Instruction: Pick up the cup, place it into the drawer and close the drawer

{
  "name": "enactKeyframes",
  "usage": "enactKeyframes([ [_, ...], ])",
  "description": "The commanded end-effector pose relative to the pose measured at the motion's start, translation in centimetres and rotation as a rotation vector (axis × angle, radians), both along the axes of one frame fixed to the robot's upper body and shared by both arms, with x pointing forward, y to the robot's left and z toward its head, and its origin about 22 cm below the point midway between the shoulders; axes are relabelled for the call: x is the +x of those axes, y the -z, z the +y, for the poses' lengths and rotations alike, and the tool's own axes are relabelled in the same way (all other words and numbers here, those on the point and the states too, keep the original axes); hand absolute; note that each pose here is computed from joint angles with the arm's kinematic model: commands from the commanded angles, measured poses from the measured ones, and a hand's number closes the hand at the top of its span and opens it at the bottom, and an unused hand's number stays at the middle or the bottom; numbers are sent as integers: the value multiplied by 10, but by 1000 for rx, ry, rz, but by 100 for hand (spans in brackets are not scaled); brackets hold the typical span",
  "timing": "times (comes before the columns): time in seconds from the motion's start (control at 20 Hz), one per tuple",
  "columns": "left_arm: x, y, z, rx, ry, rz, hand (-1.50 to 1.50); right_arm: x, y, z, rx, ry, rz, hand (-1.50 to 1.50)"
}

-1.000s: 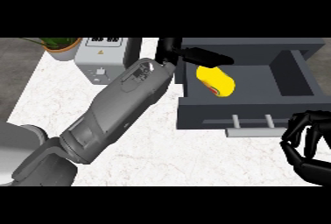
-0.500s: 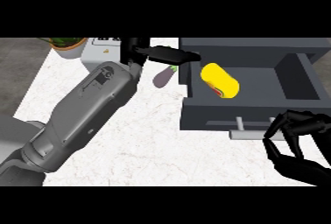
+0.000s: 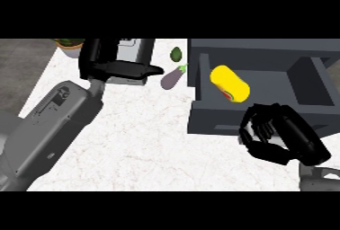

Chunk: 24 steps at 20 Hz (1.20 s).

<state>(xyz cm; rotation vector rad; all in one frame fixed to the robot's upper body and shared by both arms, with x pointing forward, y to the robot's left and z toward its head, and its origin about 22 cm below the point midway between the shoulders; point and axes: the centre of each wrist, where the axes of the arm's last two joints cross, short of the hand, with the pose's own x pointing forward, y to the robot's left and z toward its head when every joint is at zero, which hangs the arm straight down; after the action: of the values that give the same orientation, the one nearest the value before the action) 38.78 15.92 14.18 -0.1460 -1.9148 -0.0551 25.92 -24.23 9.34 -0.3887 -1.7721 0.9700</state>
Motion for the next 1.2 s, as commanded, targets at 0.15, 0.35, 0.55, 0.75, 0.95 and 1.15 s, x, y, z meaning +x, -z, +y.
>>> enactKeyframes([
  [0.15, -23, 14, 36, -27, -31, -6, -150, 29, 55, 16, -312, -12, -14, 150],
  [0.35, -36, 23, 68, -31, -33, -2, -150, 58, 72, 31, -398, -20, -57, 150],
  [0.55, -47, 30, 90, -14, -38, 7, -150, 80, 104, 35, -383, -26, -8, 150],
  [0.75, -45, 34, 103, -14, -44, 10, -150, 118, 97, 64, -375, -7, 1, 150],
  [0.95, -55, 50, 128, -17, -45, 4, -150, 138, 96, 20, -360, 10, 63, 150],
  [1.15, -58, 33, 127, -36, 0, -1, -150, 156, 84, 10, -340, 42, 81, 150],
])
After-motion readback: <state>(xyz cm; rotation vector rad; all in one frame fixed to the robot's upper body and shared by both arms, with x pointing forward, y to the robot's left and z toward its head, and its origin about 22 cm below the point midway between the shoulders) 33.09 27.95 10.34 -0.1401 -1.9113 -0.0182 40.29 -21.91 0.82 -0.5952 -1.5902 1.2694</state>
